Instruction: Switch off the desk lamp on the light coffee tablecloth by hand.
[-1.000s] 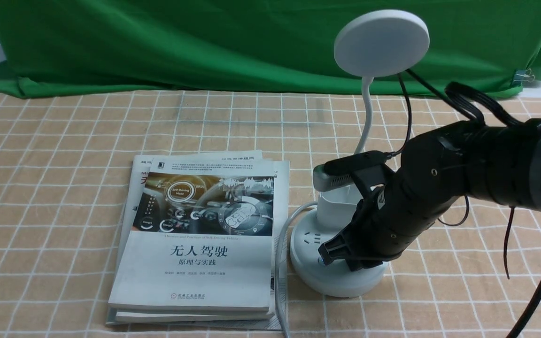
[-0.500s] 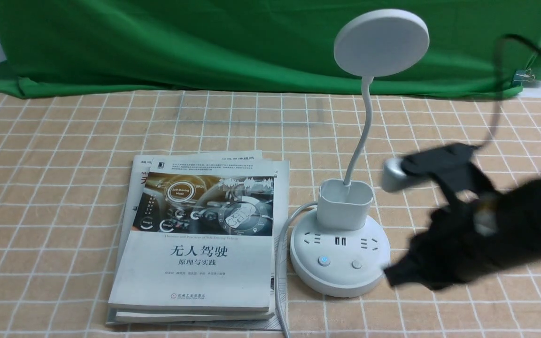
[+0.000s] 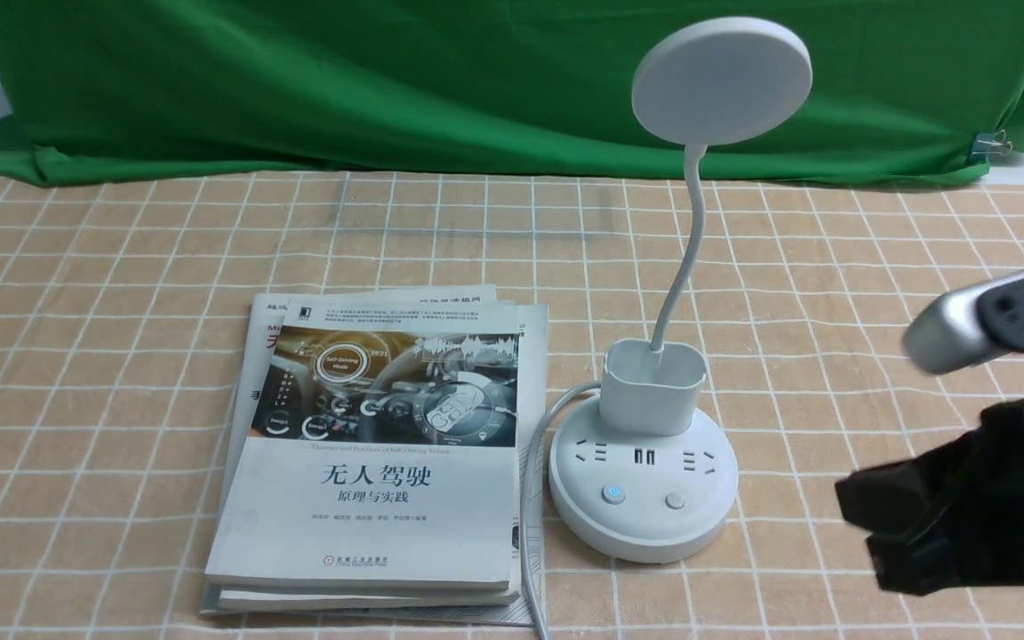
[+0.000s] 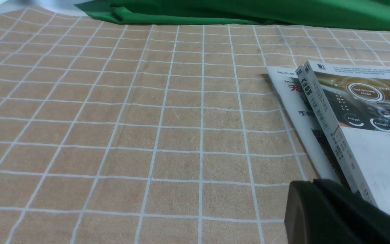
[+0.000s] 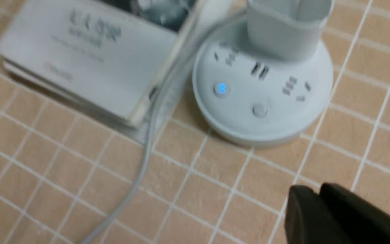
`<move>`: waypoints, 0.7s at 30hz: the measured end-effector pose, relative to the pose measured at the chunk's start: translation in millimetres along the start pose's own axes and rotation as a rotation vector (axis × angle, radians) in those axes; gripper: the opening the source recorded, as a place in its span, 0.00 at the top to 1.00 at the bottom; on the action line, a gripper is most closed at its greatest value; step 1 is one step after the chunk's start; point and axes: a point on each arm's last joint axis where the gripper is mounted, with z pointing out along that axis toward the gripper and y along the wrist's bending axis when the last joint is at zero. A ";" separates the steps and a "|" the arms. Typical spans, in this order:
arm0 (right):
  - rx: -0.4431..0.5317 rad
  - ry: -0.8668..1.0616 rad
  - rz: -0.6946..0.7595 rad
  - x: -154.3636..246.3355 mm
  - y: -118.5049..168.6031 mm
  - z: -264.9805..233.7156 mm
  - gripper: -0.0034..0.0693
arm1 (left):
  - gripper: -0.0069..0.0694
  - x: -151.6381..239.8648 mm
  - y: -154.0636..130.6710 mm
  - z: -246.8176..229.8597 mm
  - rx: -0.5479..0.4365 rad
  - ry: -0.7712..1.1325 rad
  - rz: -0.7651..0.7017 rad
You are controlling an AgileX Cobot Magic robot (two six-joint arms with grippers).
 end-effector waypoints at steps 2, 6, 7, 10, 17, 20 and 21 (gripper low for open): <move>-0.002 -0.022 -0.001 -0.3 0.2 -3.9 0.89 | 0.90 0.0 0.0 0.0 0.000 0.000 0.000; 0.027 -0.091 -0.014 4.4 -5.4 -11.8 0.92 | 0.90 0.0 0.0 0.0 0.000 0.000 0.001; 0.038 -0.110 -0.008 9.0 -8.6 -12.3 0.92 | 0.90 0.0 0.0 0.0 0.000 0.000 0.001; 0.103 -0.217 -0.003 29.3 -23.2 -18.0 0.93 | 0.90 0.0 0.0 0.0 0.000 0.000 0.001; 0.315 -0.492 0.022 100.9 -48.4 -23.4 0.93 | 0.90 0.0 0.0 0.0 0.000 0.000 0.001; 0.385 -0.581 0.022 125.6 -50.0 -25.2 0.92 | 0.90 0.0 0.0 0.0 0.000 0.000 0.001; 0.404 -0.602 0.022 132.9 -50.2 -24.6 0.92 | 0.90 0.0 0.0 0.0 0.000 0.000 0.001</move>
